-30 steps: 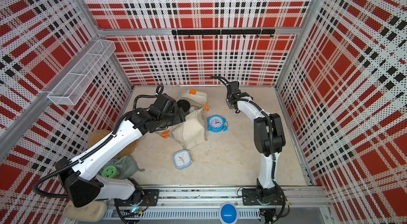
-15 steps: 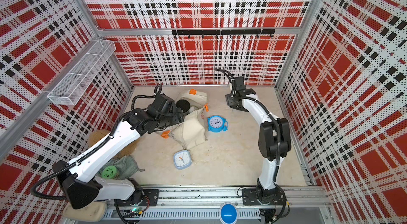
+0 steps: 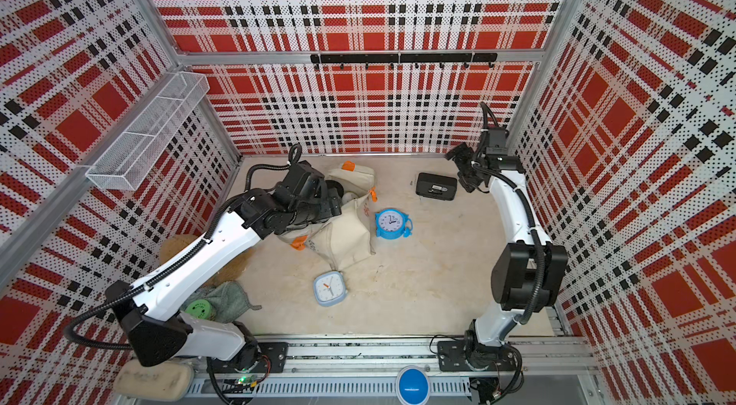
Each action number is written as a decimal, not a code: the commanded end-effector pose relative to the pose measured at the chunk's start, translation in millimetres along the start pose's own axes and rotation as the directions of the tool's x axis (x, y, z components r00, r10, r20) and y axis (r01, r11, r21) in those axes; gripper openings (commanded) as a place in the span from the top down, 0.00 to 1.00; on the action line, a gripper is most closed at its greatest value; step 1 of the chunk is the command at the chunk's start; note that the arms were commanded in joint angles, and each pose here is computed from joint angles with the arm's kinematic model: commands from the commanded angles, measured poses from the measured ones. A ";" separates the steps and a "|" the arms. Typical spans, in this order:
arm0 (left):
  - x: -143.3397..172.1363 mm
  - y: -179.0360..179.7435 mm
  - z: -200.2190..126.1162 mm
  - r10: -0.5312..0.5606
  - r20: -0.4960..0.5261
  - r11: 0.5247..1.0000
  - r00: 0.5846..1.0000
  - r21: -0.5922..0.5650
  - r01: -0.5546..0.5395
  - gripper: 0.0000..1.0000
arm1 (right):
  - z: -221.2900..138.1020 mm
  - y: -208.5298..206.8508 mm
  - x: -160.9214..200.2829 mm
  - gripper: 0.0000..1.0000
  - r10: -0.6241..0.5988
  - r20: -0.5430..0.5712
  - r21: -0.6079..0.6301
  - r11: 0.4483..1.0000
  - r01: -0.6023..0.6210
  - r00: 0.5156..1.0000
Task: Take the alarm clock out of the canvas bag
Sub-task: Place the alarm at the center of the board, then pick up the alarm from the canvas bag.
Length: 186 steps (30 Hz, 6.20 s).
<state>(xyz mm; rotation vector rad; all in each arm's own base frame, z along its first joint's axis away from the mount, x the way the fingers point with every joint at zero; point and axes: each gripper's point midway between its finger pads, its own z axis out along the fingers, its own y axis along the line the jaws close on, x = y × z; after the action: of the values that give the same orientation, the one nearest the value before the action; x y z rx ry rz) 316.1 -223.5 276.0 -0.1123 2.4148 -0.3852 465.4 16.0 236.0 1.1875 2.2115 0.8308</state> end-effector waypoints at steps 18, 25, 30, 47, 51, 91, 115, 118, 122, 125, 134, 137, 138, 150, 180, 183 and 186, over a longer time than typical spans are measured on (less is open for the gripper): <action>61.0 -192.9 -12.9 0.844 0.261 0.424 0.469 0.213 -0.880 0.08 | 92.2 -57.1 -29.8 0.00 0.503 -0.095 0.162 0.859 -0.485 0.859; 69.8 -202.0 -9.3 0.853 0.257 0.406 0.455 0.223 -0.886 0.08 | 112.1 -72.8 -40.9 0.07 0.533 -0.097 0.187 0.839 -0.510 0.841; 67.8 -196.7 -7.2 0.857 0.239 0.418 0.456 0.196 -0.887 0.08 | 125.2 -74.1 -45.6 0.15 0.530 -0.116 0.198 0.841 -0.503 0.840; 71.8 -181.5 4.6 0.866 0.184 0.441 0.465 0.157 -0.884 0.08 | 144.7 -81.7 -34.6 0.33 0.530 -0.168 0.190 0.844 -0.501 0.831; 72.7 -178.1 4.6 0.860 0.167 0.456 0.482 0.173 -0.873 0.08 | 143.4 -79.5 -35.9 0.48 0.507 -0.167 0.168 0.860 -0.482 0.846; -3.0 -61.6 -33.2 0.314 0.047 0.943 0.948 0.104 -0.317 0.07 | 38.2 -76.6 36.2 0.18 0.058 -0.069 0.112 0.992 -0.050 0.996; 20.8 227.9 -14.8 -0.561 0.053 0.821 0.826 -0.092 0.563 0.08 | 3.2 144.1 420.0 0.25 -1.000 0.009 -0.232 0.010 0.973 0.013; 23.5 227.0 -10.5 -0.569 0.046 0.817 0.821 -0.079 0.571 0.08 | 28.4 128.2 449.9 0.24 -0.999 -0.024 -0.253 -0.031 0.967 -0.039; 29.3 225.2 -6.7 -0.568 0.034 0.819 0.822 -0.070 0.569 0.08 | 65.0 102.1 475.3 0.23 -0.994 -0.094 -0.276 -0.022 0.961 -0.049; 30.9 222.0 -6.1 -0.559 0.032 0.826 0.828 -0.062 0.560 0.08 | 84.3 94.1 485.3 0.20 -0.993 -0.111 -0.281 -0.004 0.960 -0.036; 37.9 215.0 -7.9 -0.511 0.030 0.856 0.859 -0.076 0.512 0.08 | 128.2 93.7 482.8 0.16 -0.994 -0.111 -0.237 0.037 0.971 0.011; 38.2 213.9 -7.8 -0.496 0.029 0.864 0.868 -0.081 0.497 0.08 | 139.1 93.9 478.1 0.16 -0.994 -0.107 -0.207 0.062 0.976 0.040; 38.4 213.6 -7.4 -0.492 0.028 0.866 0.870 -0.083 0.493 0.08 | 142.2 94.1 477.5 0.17 -0.993 -0.107 -0.205 0.075 0.976 0.054; 38.4 213.8 -2.3 -0.476 0.024 0.875 0.879 -0.087 0.476 0.08 | 183.3 87.7 474.8 0.26 -0.982 -0.113 -0.163 0.168 0.972 0.150; 20.7 202.0 -26.6 -0.458 0.118 0.885 0.881 -0.033 0.464 0.08 | 90.0 141.3 440.7 0.60 -0.982 0.014 -0.196 0.181 0.964 0.187; 17.5 196.6 -33.4 -0.440 0.140 0.894 0.887 -0.023 0.447 0.08 | 70.2 145.9 434.4 0.60 -0.981 0.022 -0.206 0.182 0.962 0.191; 15.7 192.0 -40.3 -0.414 0.153 0.906 0.897 -0.029 0.423 0.08 | 50.8 152.5 427.8 0.60 -0.980 0.035 -0.212 0.184 0.960 0.196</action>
<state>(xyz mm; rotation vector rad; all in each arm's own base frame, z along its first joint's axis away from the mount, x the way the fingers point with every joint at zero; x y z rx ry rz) 280.9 -36.1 216.1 -0.6962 2.3067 -0.5045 369.3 472.2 209.5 -0.5929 2.3258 0.4225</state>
